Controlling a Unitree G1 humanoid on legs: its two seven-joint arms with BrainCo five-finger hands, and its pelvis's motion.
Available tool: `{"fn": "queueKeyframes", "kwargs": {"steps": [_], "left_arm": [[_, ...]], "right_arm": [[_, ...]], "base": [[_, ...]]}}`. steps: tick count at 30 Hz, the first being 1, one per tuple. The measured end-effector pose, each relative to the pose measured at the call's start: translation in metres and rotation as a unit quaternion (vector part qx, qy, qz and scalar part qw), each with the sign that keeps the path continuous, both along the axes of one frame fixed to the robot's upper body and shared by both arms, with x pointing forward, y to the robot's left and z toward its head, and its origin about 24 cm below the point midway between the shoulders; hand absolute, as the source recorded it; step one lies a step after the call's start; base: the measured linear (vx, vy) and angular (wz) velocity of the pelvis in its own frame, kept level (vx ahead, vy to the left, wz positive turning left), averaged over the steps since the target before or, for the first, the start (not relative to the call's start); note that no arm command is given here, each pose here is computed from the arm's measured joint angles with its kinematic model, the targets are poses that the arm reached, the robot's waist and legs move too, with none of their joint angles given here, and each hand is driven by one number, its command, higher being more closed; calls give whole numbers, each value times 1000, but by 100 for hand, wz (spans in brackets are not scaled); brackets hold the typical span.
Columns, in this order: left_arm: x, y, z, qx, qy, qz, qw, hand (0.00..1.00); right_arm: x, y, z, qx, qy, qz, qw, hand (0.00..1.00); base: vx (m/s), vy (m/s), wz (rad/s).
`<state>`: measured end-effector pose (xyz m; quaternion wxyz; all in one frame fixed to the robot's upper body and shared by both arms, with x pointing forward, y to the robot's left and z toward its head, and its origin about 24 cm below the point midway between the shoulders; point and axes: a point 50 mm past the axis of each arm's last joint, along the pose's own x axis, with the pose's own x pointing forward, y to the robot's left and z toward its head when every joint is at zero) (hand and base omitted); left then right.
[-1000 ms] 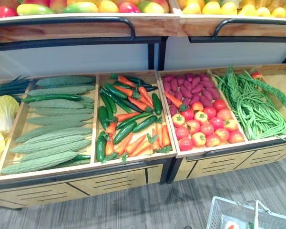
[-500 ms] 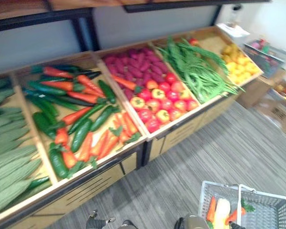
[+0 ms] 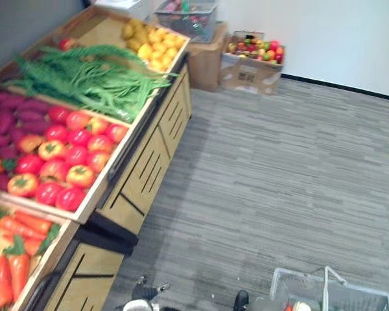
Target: Pick vegetable in the basket
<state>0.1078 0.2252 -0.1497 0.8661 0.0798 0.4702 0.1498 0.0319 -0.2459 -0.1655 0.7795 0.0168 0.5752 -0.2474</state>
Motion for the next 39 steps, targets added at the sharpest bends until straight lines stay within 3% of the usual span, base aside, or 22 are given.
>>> {"fn": "queueKeyframes", "kwargs": {"steps": [9,28,31,39], "left_arm": [[-19,-9,-5,-1,18,-10,1000,0],[-14,-5,-4,16,21,-59,998,0],[-15,1,-3,11,20,-48,999,0],[-44,-3,-13,-56,35,89,994,0]], "right_arm": [[23,-14,8,-36,-26,67,997,100],[27,-13,11,-45,-49,69,995,100],[28,-4,8,-32,-49,74,995,100],[-4,9,0,-4,-12,49,999,100]], "base": [[-113,-34,-118],[7,99,-21],[-73,-18,-13],[-22,-53,-14]]}}
